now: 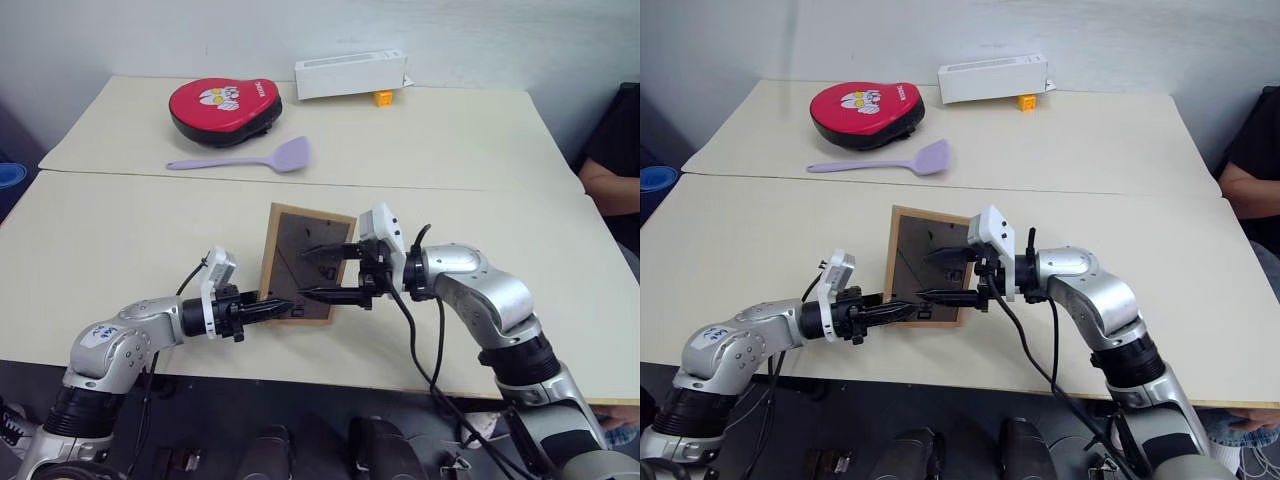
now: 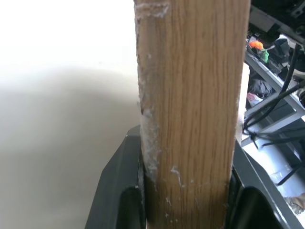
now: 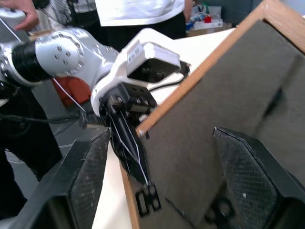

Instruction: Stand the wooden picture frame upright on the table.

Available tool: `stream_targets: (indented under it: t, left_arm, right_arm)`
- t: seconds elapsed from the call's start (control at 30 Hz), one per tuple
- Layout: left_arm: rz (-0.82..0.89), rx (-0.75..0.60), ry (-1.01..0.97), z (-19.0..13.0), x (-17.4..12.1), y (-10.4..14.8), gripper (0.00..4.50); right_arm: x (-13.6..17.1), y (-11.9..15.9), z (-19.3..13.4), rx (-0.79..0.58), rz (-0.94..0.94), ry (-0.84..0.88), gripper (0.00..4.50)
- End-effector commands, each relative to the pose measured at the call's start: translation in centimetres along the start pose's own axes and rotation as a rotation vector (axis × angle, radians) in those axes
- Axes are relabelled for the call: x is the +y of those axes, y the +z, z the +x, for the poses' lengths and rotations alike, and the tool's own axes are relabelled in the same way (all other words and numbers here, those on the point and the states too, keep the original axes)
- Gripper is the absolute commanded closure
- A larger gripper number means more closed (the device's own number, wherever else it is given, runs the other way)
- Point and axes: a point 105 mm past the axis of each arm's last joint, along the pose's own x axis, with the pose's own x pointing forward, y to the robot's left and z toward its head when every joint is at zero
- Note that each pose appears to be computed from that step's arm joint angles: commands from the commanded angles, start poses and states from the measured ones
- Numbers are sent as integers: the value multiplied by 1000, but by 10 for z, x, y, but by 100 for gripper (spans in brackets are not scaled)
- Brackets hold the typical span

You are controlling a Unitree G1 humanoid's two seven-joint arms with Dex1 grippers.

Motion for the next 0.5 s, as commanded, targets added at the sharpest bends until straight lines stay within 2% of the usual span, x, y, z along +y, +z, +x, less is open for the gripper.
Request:
stream_targets:
  t: [0.03,0.13,0.27,0.5]
  left_arm:
    - [38,31,21,3,0,-3,323]
    - [36,28,38,0,2,-4,323]
    - [27,32,48,-4,2,-7,323]
    - [26,39,46,-4,2,-11,323]
  right_arm:
    - [0,3,7,-8,-16,3,96]
    - [2,7,4,-28,-1,6,96]
    - [9,17,-16,-90,14,30,96]
    - [-13,7,-24,-37,31,-90,96]
